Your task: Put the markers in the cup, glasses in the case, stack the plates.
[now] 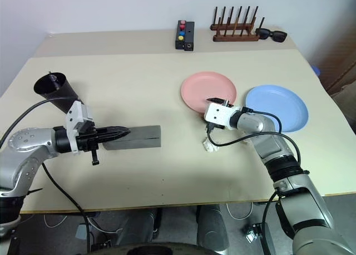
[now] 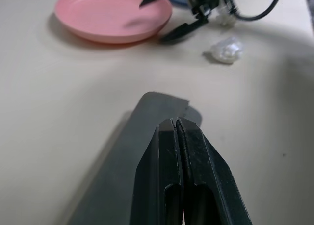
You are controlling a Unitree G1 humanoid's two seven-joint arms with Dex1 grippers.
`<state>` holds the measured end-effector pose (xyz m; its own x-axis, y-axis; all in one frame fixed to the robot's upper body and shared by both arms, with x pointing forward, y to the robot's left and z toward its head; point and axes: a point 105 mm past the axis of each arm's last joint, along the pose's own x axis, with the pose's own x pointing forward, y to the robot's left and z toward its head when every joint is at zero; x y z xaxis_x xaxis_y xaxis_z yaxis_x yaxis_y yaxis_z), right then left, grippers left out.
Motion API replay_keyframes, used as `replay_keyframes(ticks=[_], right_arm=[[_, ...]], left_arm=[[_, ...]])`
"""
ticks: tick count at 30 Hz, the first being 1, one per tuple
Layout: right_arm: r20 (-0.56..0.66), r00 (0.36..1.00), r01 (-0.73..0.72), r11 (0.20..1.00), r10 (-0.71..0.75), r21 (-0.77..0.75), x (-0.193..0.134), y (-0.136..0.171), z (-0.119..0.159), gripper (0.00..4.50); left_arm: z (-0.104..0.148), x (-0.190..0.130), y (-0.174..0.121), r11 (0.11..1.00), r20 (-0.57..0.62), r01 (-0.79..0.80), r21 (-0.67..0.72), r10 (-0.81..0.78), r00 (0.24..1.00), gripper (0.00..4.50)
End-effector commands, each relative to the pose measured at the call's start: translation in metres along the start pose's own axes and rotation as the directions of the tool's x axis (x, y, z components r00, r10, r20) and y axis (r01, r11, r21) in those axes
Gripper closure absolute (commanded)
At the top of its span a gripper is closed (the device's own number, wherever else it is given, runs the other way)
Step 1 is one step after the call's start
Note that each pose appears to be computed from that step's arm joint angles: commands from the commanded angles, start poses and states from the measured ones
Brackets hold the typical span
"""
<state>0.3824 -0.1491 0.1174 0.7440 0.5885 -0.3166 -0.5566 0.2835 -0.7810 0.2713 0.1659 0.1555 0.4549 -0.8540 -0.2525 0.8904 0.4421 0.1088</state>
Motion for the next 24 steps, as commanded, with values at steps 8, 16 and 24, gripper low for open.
replay_keyframes(ticks=[8, 16, 24], right_arm=[[0.037, 0.997, 0.071, 0.996, -0.069, -0.045, -0.013, -0.019, 0.011, 4.47], [-0.034, 0.983, 0.17, 0.972, -0.178, -0.161, -0.063, -0.05, 0.008, 4.47], [-0.256, 0.959, 0.096, 0.988, -0.123, -0.118, -0.132, -0.05, -0.036, 4.47]], left_arm=[[0.015, 0.009, -0.004, 1.0, 0.078, 0.015, 0.025, -0.017, 0.997, 4.5], [0.019, 0.027, -0.005, 0.998, 0.12, 0.065, 0.013, -0.066, 0.991, 4.5], [0.019, 0.044, -0.004, 0.992, 0.132, 0.121, 0.023, -0.123, 0.984, 4.5]])
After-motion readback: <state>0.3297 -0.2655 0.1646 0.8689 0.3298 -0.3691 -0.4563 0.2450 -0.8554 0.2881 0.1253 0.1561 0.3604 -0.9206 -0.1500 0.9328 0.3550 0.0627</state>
